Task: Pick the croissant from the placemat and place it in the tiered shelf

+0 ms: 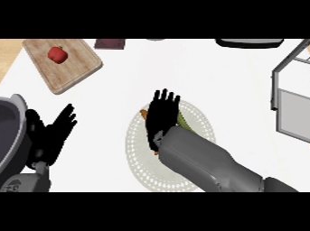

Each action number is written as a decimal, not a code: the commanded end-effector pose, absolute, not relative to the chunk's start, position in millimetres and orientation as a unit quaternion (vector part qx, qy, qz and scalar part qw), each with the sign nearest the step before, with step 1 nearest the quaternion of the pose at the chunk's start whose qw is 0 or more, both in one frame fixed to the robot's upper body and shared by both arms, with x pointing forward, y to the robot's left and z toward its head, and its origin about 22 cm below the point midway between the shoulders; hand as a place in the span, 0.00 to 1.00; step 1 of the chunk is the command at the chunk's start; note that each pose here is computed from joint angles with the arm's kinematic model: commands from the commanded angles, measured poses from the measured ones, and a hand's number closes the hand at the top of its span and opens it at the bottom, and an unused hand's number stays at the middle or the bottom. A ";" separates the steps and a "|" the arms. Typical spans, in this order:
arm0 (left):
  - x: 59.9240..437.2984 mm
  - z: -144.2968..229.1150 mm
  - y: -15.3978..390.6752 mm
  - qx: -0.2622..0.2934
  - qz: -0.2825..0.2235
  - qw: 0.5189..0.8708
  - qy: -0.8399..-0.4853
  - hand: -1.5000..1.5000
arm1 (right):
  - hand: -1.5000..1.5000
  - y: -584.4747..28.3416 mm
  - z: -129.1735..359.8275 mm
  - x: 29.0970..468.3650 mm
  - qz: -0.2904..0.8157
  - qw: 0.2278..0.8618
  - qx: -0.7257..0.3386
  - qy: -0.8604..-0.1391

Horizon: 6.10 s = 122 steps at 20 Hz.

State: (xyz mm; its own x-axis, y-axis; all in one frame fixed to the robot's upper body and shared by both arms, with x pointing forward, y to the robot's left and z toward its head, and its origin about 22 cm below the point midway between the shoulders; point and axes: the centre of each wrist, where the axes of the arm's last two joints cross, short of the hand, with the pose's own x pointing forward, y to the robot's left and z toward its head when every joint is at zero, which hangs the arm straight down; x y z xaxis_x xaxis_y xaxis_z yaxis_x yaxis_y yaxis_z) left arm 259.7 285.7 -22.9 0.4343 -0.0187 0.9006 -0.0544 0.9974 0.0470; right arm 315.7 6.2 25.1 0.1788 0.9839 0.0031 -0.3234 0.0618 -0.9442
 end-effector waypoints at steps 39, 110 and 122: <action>222.6 -39.6 312.6 0.067 0.062 0.852 -0.515 0.50 | 1.00 -228.6 188.1 264.0 0.251 0.599 -0.406 -0.643; 255.5 -26.0 294.6 0.037 0.011 0.845 -0.533 0.50 | 0.00 -499.5 313.0 343.5 0.012 0.618 -0.418 -0.666; 259.4 -26.7 302.4 0.041 0.016 0.849 -0.527 0.50 | 0.00 -520.7 355.2 318.6 -0.178 0.573 -0.359 -0.715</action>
State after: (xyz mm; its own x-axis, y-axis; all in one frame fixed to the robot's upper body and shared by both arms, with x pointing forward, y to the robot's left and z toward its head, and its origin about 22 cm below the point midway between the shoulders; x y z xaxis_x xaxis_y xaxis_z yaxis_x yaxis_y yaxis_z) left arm 256.2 295.8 -26.1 0.4359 -0.0146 0.8999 -0.0740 0.9959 0.0520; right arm 330.3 -508.1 342.9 -0.0336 0.3587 0.9328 0.6498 0.7170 -0.2523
